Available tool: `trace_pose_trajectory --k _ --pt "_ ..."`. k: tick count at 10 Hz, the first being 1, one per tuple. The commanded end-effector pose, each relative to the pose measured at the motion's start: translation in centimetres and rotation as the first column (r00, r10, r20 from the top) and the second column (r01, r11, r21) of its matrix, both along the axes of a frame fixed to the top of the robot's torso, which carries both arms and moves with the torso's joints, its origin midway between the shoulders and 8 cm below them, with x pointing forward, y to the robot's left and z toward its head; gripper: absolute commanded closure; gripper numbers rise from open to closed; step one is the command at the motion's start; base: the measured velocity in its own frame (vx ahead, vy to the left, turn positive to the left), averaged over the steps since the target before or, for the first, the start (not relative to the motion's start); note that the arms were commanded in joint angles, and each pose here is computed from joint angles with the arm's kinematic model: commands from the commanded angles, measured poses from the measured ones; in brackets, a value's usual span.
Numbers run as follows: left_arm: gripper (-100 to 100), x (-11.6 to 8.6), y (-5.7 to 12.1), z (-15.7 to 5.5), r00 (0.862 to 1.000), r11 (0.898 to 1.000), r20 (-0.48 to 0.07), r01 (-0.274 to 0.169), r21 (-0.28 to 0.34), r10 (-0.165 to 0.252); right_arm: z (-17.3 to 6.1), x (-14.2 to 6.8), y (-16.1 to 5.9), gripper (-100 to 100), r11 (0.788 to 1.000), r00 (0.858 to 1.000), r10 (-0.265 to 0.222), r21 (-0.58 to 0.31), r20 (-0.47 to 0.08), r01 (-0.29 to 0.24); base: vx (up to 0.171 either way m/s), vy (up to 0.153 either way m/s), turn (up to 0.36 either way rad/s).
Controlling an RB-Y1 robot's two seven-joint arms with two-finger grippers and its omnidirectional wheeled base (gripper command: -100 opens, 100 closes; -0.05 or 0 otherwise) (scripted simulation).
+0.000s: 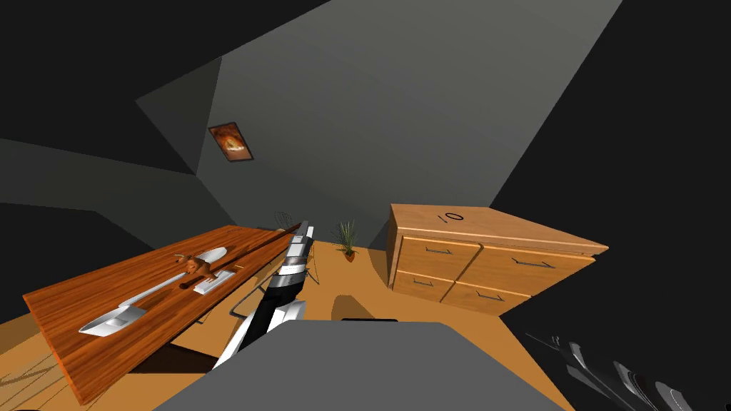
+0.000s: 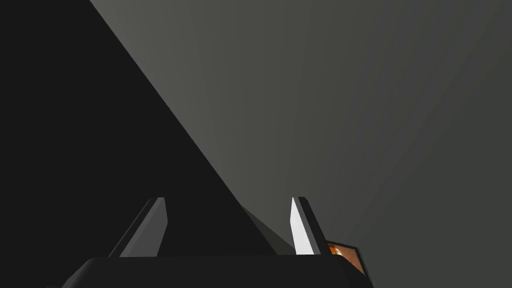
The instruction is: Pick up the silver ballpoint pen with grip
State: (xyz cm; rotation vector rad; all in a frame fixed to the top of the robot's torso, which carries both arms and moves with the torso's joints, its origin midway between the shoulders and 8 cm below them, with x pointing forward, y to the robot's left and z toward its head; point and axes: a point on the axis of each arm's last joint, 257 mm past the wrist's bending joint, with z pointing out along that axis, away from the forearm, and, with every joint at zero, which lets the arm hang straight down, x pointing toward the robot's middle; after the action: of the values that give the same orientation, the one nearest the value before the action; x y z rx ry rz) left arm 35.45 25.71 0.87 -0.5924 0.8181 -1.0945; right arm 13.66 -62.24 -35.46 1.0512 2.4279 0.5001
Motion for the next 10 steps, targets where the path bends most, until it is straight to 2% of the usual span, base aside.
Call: trace_pose_trajectory --k 1,2,3,4,5,6,8,9,10 --pt "0 0.0 0.0 0.0 1.000 1.000 0.000 0.000 0.000 0.000 2.0 -0.5 -3.5 -100 0.997 1.000 0.003 -0.083 -0.028 -0.005 0.093 0.037 0.205" --pt "0 0.0 0.0 0.0 1.000 1.000 0.000 0.000 0.000 0.000 3.0 -0.2 -4.4 -100 0.994 0.999 0.011 -0.108 -0.033 -0.015 0.086 0.023 0.090" --pt "0 0.0 0.0 0.0 1.000 1.000 0.000 0.000 0.000 0.000 4.7 -0.4 -6.5 -100 0.987 0.998 0.022 -0.161 -0.053 -0.030 0.105 0.025 0.176" --pt "0 0.0 0.0 0.0 1.000 1.000 0.000 0.000 0.000 0.000 5.4 -0.4 -7.7 -100 0.981 0.998 0.018 -0.190 -0.057 -0.028 0.093 0.014 0.099" --pt "0 0.0 0.0 0.0 1.000 1.000 0.000 0.000 0.000 0.000 7.7 -0.7 -10.4 -100 0.965 0.997 0.022 -0.259 -0.078 -0.041 0.114 0.008 0.153" --pt "0 0.0 0.0 0.0 1.000 1.000 0.000 0.000 0.000 0.000 7.9 -0.6 -10.5 -100 0.964 0.997 0.024 -0.263 -0.079 -0.044 0.088 -0.001 0.128" --pt "0 0.0 0.0 0.0 1.000 1.000 0.000 0.000 0.000 0.000 12.3 -0.7 -14.7 -100 0.921 0.992 0.035 -0.381 -0.118 -0.078 0.148 -0.006 0.263" --pt "0 0.0 0.0 0.0 1.000 1.000 0.000 0.000 0.000 0.000 12.3 -0.7 -14.7 -100 0.921 0.992 0.035 -0.381 -0.118 -0.078 0.142 -0.031 0.094" --pt "0 0.0 0.0 0.0 1.000 1.000 0.000 0.000 0.000 0.000 14.1 -0.8 -16.2 -100 0.900 0.990 0.041 -0.426 -0.135 -0.096 0.143 -0.017 0.151"
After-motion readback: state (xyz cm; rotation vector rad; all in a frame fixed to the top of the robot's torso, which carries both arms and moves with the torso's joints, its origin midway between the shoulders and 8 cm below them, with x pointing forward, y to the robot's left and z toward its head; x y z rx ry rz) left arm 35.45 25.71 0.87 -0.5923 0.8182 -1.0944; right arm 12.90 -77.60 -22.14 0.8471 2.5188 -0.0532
